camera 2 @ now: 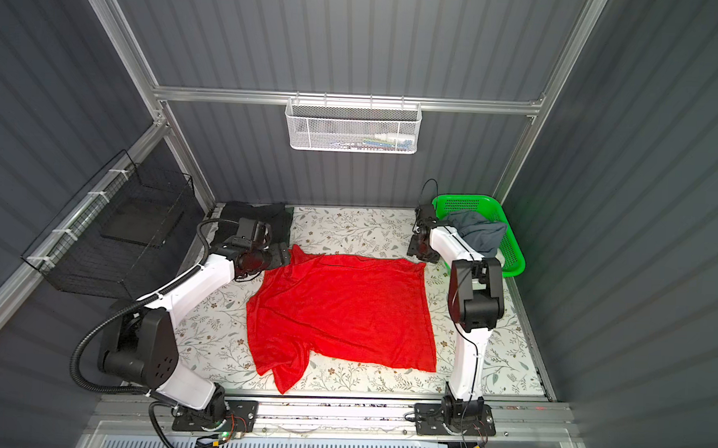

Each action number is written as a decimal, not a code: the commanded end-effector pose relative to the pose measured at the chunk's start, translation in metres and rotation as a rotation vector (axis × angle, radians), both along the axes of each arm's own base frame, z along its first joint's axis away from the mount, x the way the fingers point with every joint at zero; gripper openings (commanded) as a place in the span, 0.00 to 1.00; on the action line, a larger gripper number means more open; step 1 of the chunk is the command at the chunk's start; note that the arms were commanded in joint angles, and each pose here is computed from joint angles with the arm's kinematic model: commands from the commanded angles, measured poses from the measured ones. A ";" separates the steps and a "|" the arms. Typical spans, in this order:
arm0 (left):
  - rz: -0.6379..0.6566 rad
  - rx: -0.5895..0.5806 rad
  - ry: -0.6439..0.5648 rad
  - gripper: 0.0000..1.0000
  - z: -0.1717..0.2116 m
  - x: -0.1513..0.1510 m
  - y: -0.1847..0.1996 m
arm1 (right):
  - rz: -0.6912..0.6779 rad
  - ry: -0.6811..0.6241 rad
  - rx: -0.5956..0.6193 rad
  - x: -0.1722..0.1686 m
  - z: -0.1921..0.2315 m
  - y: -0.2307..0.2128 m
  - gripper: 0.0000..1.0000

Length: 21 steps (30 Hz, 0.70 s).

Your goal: Fold and stack the t-shirts

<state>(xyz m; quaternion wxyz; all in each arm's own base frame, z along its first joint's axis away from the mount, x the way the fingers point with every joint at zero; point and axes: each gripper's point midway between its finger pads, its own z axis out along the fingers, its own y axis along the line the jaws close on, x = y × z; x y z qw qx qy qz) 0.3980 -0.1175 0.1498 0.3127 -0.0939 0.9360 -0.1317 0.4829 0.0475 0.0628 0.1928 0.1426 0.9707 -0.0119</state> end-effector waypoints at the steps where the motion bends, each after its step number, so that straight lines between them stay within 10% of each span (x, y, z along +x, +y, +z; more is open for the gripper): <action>1: -0.068 -0.075 -0.032 0.92 0.009 -0.009 -0.015 | -0.014 0.095 0.006 -0.018 -0.015 -0.002 0.63; 7: -0.133 -0.151 -0.082 1.00 0.025 -0.008 -0.031 | -0.003 0.075 0.125 -0.019 -0.023 0.012 0.59; 15: -0.132 -0.160 -0.054 1.00 0.015 -0.009 -0.033 | 0.019 0.041 0.135 -0.013 -0.022 0.013 0.25; 21: -0.131 -0.152 -0.041 1.00 0.010 -0.011 -0.032 | 0.089 -0.006 0.054 -0.013 -0.013 0.005 0.29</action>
